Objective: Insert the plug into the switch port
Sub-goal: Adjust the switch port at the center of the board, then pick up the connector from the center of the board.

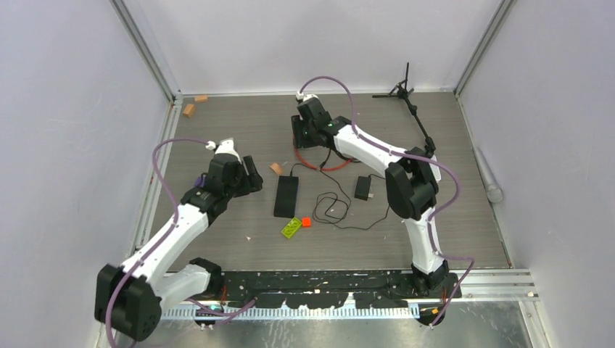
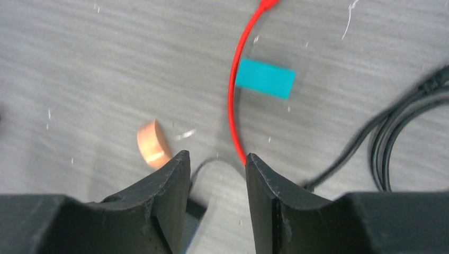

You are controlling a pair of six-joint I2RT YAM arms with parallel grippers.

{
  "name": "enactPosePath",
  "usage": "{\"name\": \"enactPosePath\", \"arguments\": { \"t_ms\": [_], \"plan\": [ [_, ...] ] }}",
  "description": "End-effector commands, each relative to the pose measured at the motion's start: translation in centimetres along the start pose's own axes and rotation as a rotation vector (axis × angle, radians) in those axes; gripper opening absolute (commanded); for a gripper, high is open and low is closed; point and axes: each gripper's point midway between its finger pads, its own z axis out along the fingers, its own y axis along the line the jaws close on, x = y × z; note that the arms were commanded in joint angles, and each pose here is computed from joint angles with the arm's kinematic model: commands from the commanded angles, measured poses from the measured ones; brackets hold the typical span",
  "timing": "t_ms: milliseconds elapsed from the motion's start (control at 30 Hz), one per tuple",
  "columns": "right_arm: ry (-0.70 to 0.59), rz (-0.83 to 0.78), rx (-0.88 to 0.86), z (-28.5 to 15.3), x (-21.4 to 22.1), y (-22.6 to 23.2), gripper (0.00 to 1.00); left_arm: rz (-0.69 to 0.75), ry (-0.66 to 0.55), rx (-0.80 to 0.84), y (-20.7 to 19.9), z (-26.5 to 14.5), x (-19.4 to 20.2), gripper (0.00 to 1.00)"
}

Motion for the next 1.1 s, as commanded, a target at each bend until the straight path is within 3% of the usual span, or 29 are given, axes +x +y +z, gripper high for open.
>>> {"name": "enactPosePath", "arguments": {
  "t_ms": [0, 200, 500, 800, 1067],
  "plan": [
    [0.02, 0.031, 0.087, 2.9, -0.4, -1.4, 0.5, -0.019, -0.026, -0.016, 1.0, -2.5, 0.2, 0.67],
    [0.055, 0.075, 0.079, 6.0, 0.2, -1.5, 0.52, -0.016, -0.052, -0.02, 1.7, -4.5, 0.3, 0.7],
    [0.102, 0.101, 0.034, 8.8, 2.1, -0.7, 0.54, -0.013, -0.027, -0.017, 1.9, -4.4, 1.2, 0.71],
    [0.121, 0.065, 0.18, 11.8, 2.7, -3.2, 0.55, -0.008, -0.019, -0.025, 2.3, -4.5, 1.7, 0.71],
    [0.123, -0.01, 0.265, 12.3, 3.1, -5.0, 0.17, -0.003, -0.014, -0.034, 2.5, -4.4, 2.0, 0.71]
  ]
}}
